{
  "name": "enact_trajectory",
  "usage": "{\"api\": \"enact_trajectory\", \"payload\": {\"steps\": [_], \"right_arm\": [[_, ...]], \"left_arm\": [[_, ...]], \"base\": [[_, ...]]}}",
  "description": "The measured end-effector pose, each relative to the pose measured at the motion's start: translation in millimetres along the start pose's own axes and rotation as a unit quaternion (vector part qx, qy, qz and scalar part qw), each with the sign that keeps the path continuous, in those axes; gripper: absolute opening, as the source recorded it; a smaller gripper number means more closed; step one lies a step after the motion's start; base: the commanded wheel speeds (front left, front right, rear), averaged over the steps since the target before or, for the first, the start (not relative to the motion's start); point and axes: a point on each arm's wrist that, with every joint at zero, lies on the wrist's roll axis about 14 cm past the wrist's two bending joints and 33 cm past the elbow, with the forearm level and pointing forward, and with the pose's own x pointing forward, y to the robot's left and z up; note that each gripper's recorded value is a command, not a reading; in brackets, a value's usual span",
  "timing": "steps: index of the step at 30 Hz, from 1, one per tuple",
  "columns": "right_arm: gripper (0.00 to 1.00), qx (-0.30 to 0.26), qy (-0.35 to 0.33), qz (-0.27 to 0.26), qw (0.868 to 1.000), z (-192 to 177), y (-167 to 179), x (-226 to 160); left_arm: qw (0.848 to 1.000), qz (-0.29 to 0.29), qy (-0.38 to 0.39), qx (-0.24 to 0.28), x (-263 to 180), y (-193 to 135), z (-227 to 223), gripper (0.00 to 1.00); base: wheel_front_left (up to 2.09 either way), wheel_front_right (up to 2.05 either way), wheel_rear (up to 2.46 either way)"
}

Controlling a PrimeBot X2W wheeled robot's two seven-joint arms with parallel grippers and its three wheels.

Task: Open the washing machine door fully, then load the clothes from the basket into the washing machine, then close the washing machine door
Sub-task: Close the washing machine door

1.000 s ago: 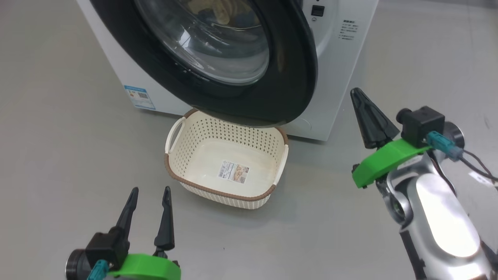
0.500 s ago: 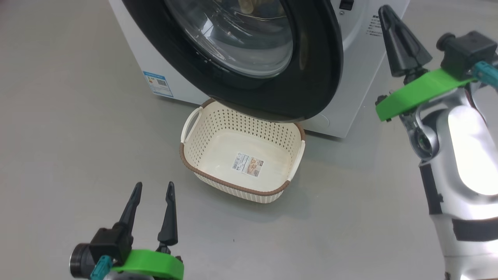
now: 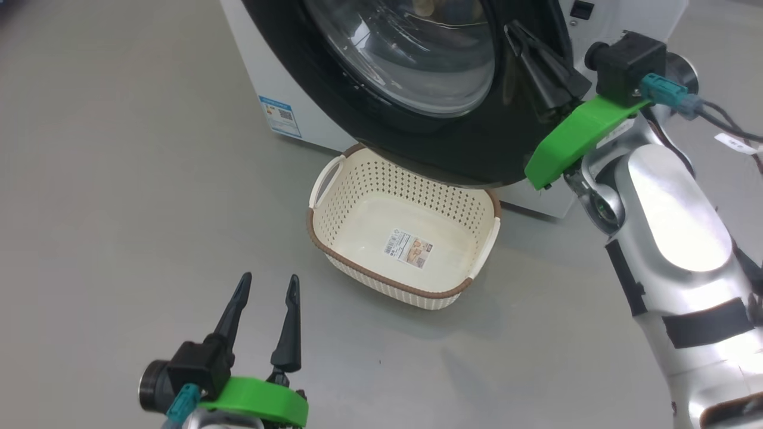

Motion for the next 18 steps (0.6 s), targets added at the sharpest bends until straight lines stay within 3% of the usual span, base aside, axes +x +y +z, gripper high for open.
{"api": "enact_trajectory", "payload": {"steps": [13, 18], "right_arm": [[0.00, 0.048, 0.132, 0.007, 0.990, -103, 14, -5], [0.00, 0.048, 0.159, 0.002, 0.986, -123, 12, -11]], "left_arm": [[1.000, 0.018, 0.006, 0.003, 0, 8, -3, 1.00], [1.000, 0.023, 0.007, 0.003, 0, 9, -3, 1.00]], "base": [[0.00, 0.00, 0.00], [0.00, 0.00, 0.00]]}}
